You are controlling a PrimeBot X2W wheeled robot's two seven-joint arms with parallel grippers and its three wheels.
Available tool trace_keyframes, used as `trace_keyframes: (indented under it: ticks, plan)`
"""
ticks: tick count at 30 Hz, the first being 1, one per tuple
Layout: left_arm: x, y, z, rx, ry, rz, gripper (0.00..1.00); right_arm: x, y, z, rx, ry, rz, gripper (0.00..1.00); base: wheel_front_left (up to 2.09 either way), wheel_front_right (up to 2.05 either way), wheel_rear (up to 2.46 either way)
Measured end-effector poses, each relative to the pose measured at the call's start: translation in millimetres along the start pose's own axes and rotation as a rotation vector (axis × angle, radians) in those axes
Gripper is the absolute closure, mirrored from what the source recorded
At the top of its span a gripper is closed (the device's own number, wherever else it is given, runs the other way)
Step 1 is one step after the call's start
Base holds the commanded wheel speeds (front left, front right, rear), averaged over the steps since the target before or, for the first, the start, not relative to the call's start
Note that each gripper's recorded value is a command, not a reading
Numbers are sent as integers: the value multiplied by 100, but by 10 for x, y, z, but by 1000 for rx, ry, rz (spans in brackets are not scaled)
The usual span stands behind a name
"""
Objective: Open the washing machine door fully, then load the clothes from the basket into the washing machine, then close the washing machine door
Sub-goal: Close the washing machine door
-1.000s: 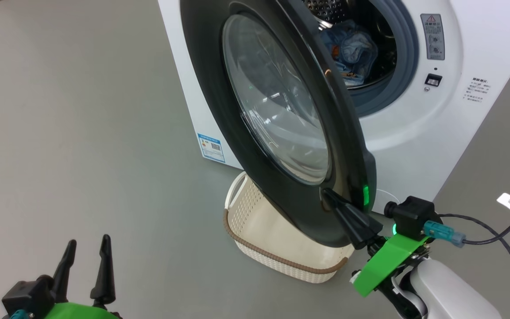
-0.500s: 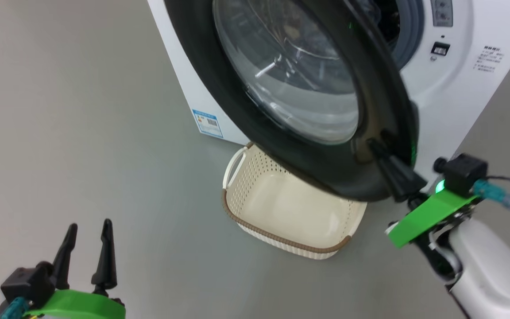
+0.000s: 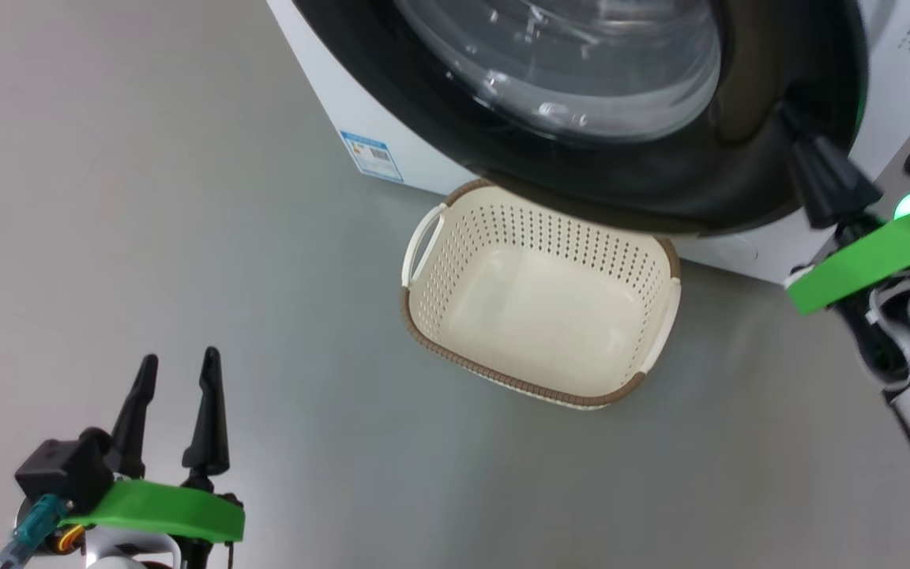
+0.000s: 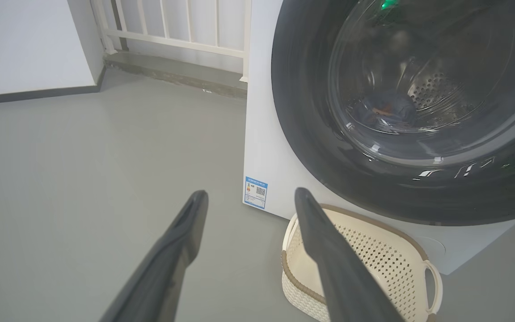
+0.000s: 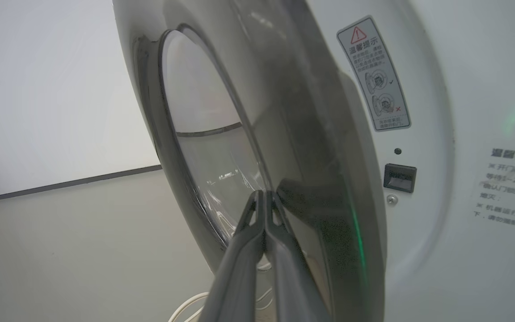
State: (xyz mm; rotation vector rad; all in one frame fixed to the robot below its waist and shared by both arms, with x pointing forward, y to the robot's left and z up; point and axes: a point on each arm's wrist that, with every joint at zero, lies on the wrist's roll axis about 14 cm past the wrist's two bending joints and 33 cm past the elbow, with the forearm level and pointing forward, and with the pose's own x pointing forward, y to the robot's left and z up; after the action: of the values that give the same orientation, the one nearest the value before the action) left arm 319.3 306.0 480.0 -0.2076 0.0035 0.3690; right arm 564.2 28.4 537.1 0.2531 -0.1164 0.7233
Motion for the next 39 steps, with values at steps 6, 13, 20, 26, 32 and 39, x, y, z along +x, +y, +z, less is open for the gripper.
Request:
trace_keyframes:
  ticks: [6, 13, 20, 26, 32, 39]
  plan:
    - [118, -41, -58, 9, 14, -1, 0, 190, -315, 10, -34, -8, -32, 100, 0, 0, 0]
    - [146, 1, -91, 20, 24, 16, 0, 346, -553, 5, -60, -2, -65, 100, 0, 0, 0]
    - [121, 23, -74, 15, 18, 25, 0, 371, -605, -2, -73, 17, -84, 100, 0, 0, 0]
    - [123, 21, -46, 11, 9, 21, 0, 369, -594, -3, -100, 41, -80, 100, 0, 0, 0]
    - [120, 0, -25, 4, 1, 13, 0, 333, -547, 10, -120, 59, -69, 100, 0, 0, 0]
    - [107, -30, 55, 0, -24, -6, 0, 282, -419, 158, -120, 40, -59, 0, 0, 0, 0]
